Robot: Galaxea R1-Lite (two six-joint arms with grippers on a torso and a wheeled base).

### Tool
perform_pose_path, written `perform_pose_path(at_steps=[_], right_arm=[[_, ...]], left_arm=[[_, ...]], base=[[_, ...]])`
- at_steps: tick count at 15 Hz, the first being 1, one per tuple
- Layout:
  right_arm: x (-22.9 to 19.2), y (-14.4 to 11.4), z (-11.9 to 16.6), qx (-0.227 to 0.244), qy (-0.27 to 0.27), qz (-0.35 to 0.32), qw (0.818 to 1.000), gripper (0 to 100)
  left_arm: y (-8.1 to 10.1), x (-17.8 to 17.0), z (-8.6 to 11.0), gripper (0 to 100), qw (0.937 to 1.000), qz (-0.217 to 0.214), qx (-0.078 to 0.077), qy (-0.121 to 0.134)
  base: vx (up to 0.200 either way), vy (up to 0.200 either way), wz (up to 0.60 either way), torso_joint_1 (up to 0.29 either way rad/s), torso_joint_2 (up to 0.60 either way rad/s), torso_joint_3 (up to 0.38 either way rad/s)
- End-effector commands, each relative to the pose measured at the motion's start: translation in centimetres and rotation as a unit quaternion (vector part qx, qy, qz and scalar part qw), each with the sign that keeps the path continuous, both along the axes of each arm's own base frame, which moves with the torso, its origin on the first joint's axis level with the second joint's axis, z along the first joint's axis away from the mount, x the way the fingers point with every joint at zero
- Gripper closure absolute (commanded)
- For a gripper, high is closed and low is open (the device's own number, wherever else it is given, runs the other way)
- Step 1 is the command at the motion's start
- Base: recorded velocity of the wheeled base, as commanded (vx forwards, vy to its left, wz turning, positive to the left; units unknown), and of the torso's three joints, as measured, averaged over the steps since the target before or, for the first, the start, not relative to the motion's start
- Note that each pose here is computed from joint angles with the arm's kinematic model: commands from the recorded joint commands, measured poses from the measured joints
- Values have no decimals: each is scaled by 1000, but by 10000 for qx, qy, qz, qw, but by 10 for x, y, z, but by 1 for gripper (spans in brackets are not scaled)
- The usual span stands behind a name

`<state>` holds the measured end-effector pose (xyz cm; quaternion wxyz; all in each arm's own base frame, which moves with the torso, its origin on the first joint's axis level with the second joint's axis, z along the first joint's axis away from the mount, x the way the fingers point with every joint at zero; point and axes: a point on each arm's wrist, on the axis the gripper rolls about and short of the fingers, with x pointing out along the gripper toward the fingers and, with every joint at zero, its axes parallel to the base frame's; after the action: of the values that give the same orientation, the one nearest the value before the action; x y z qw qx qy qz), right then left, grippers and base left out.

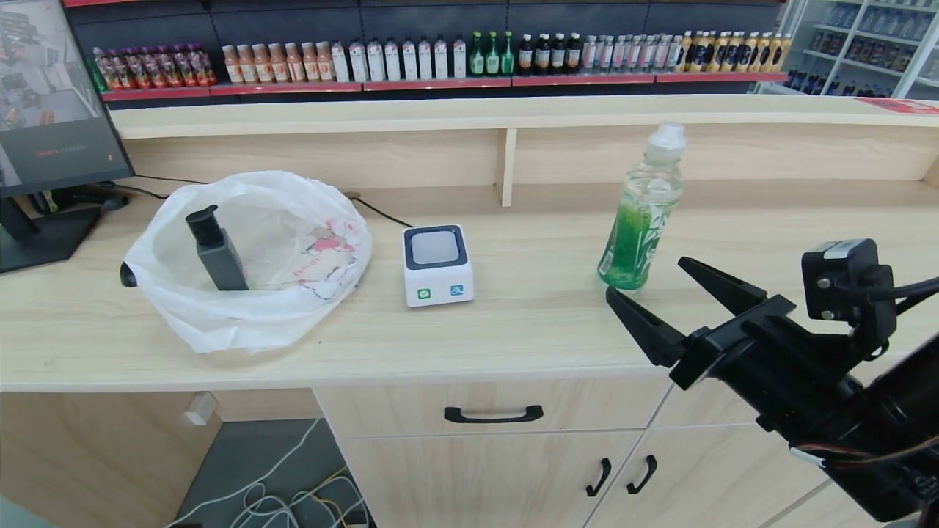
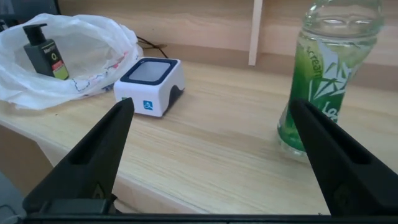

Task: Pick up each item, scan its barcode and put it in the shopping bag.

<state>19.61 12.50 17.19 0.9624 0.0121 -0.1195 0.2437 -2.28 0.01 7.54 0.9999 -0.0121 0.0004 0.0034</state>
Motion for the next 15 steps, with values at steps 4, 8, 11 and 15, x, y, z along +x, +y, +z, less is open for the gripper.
perform_pose_path(at_steps=[4, 8, 11, 15], right_arm=[[5, 3, -4, -40, 62, -11, 10000, 0], [23, 9, -13, 0, 257, -121, 9996, 0], [36, 6, -14, 63, 261, -340, 9991, 0], [61, 13, -13, 133, 149, -453, 9988, 0]], left_arm=[[0, 0, 0, 0, 10000, 4, 14, -4], [0, 0, 0, 0, 10000, 4, 22, -4], [0, 0, 0, 0, 10000, 4, 37, -4], [0, 0, 0, 0, 10000, 4, 37, -4]], base=[[0, -150, 0, 1, 3, 4], [0, 0, 0, 0, 0, 0], [0, 0, 0, 0, 0, 0], [0, 0, 0, 0, 0, 0]])
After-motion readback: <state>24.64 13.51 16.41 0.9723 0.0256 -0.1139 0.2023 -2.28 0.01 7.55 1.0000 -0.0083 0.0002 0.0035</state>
